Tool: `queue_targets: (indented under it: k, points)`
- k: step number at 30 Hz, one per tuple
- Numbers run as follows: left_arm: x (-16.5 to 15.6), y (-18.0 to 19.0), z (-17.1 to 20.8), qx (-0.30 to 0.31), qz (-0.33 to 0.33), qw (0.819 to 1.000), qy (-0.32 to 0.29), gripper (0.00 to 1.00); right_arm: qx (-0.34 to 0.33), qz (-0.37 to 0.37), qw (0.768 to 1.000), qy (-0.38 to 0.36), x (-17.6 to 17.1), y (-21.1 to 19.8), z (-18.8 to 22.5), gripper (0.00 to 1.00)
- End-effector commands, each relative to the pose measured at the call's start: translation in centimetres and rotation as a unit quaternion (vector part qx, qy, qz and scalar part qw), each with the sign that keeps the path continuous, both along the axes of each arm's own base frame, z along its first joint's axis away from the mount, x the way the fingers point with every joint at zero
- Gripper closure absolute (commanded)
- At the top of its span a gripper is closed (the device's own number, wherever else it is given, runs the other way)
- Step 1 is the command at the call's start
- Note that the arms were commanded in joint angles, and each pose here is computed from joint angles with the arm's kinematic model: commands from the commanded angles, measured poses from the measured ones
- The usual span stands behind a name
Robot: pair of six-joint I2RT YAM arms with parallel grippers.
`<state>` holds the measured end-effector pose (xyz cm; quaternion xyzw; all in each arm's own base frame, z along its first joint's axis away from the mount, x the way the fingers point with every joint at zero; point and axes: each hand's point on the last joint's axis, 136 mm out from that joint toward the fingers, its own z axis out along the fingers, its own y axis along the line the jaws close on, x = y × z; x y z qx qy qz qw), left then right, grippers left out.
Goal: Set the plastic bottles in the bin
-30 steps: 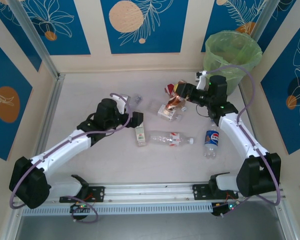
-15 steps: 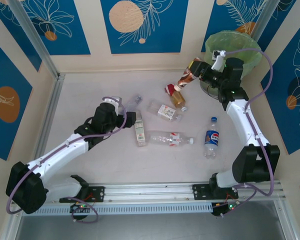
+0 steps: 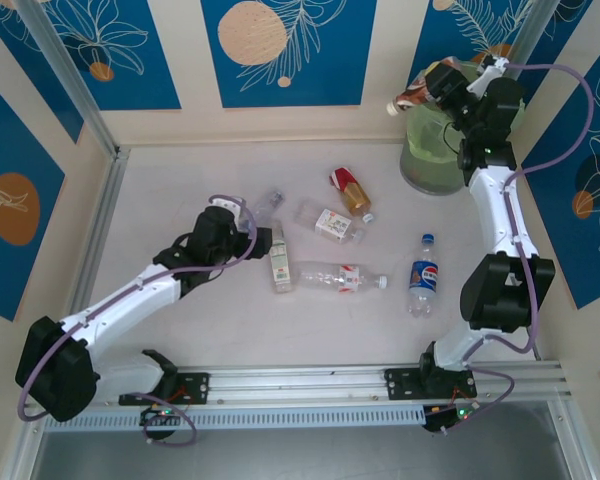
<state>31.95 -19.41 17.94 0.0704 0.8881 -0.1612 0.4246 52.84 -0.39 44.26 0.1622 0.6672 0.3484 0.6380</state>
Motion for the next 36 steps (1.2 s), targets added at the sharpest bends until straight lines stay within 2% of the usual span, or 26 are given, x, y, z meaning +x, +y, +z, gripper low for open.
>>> queue_targets:
  k: [1, 6, 12, 21, 26, 32, 36]
  points:
    - [0.1, -0.6, 0.5, 0.012, -0.015, 1.000, 0.000, 0.00, 0.018, -0.070, 0.997, -0.038, 1.3, -3.1, 2.0, 0.53]
    - [0.1, -0.7, 0.1, 0.015, -0.017, 1.000, 0.007, 0.00, 0.026, -0.149, 0.987, -0.060, 2.1, -5.9, 1.2, 0.50]
    - [0.0, -0.8, -0.3, 0.016, -0.017, 1.000, 0.016, 0.00, -0.012, -0.260, 0.959, -0.111, 1.7, -9.3, 0.6, 0.50]
    - [-0.1, -0.8, -1.1, 0.017, -0.017, 0.999, 0.030, 0.00, -0.143, -0.265, 0.943, -0.141, 2.1, -7.3, 0.3, 0.49]
    - [-0.2, -1.0, -1.4, 0.019, -0.020, 0.999, 0.040, 0.00, -0.179, -0.294, 0.932, -0.114, 2.6, -7.8, -1.7, 0.47]
    - [-0.2, -0.6, -1.7, 0.029, -0.012, 0.999, 0.043, 0.00, -0.262, -0.310, 0.911, -0.079, 3.9, -8.8, -4.4, 0.45]
    - [-0.1, -0.6, -1.8, 0.030, -0.011, 0.999, 0.043, 0.00, -0.256, -0.309, 0.916, -0.006, 5.2, -11.1, -6.6, 0.43]
